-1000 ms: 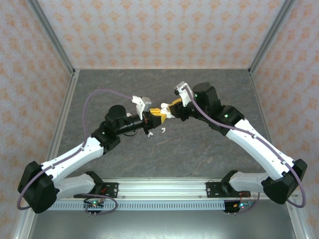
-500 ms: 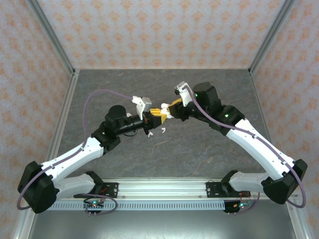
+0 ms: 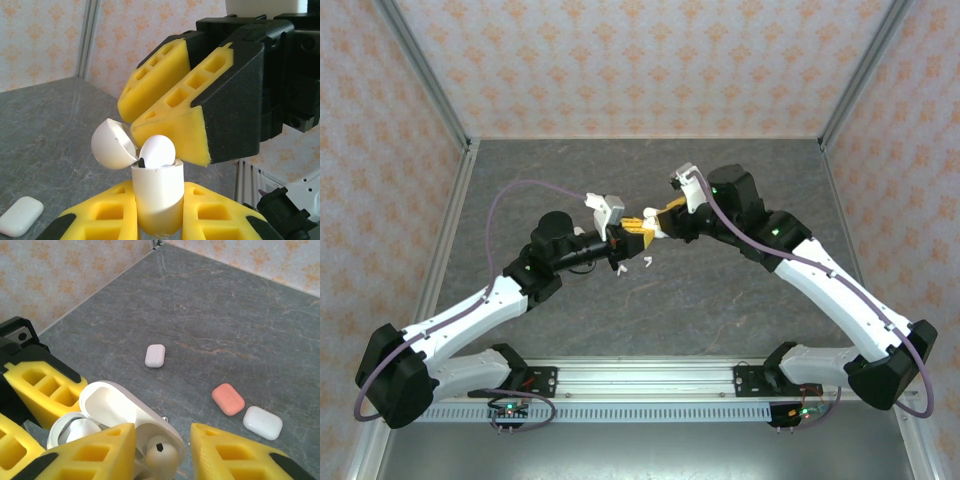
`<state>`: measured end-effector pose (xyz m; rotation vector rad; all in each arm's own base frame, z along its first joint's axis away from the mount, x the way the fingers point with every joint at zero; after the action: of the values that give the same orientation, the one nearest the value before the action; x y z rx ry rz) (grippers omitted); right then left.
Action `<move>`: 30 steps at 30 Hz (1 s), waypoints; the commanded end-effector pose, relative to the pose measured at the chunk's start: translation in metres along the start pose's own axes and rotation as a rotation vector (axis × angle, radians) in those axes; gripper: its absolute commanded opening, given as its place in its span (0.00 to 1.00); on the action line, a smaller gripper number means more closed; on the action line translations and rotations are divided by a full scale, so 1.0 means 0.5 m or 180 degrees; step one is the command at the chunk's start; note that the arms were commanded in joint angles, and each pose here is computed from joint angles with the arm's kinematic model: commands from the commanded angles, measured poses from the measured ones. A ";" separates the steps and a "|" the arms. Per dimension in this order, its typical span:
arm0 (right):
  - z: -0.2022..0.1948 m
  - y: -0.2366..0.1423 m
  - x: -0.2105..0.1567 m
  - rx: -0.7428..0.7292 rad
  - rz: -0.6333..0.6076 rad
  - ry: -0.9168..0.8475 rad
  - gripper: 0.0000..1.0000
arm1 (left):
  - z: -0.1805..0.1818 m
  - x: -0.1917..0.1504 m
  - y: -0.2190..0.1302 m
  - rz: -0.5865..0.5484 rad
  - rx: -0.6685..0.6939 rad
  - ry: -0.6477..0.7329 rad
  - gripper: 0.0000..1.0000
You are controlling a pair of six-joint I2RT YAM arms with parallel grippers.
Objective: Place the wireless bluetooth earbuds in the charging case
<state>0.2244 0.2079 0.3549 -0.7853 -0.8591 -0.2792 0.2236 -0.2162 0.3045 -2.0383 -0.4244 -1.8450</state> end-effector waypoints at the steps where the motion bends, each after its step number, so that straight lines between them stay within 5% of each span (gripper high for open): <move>1: 0.027 -0.029 0.020 0.0176 -0.0077 0.0052 0.41 | -0.002 0.045 -0.010 -0.0364 0.0082 0.0148 0.00; 11: 0.017 -0.078 0.085 0.0081 -0.0441 0.0466 0.63 | -0.003 0.051 -0.012 -0.0466 0.0084 0.0201 0.00; 23: -0.001 -0.138 0.119 0.0687 -0.0567 0.1120 0.83 | -0.003 0.097 -0.024 -0.0716 0.0245 0.0525 0.00; 30: 0.029 -0.186 0.160 0.0720 -0.0626 0.0883 0.92 | 0.005 0.161 -0.032 -0.1022 0.0535 0.0873 0.00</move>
<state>0.2311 0.1638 0.4403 -0.4920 -0.6251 -0.4566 0.2306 -0.2094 0.3397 -1.8240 -0.6473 -2.0022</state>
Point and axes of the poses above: each hand's point on the last joint's axis, 136 mm out from that joint toward the fingers, its own y axis out along the fingers, its own z axis along the line the jaws close on, x = y × z, the point moved 8 cm from there along -y, back along the fingers, and after that the axes turned 15 degrees about y, right-handed, at the moved point
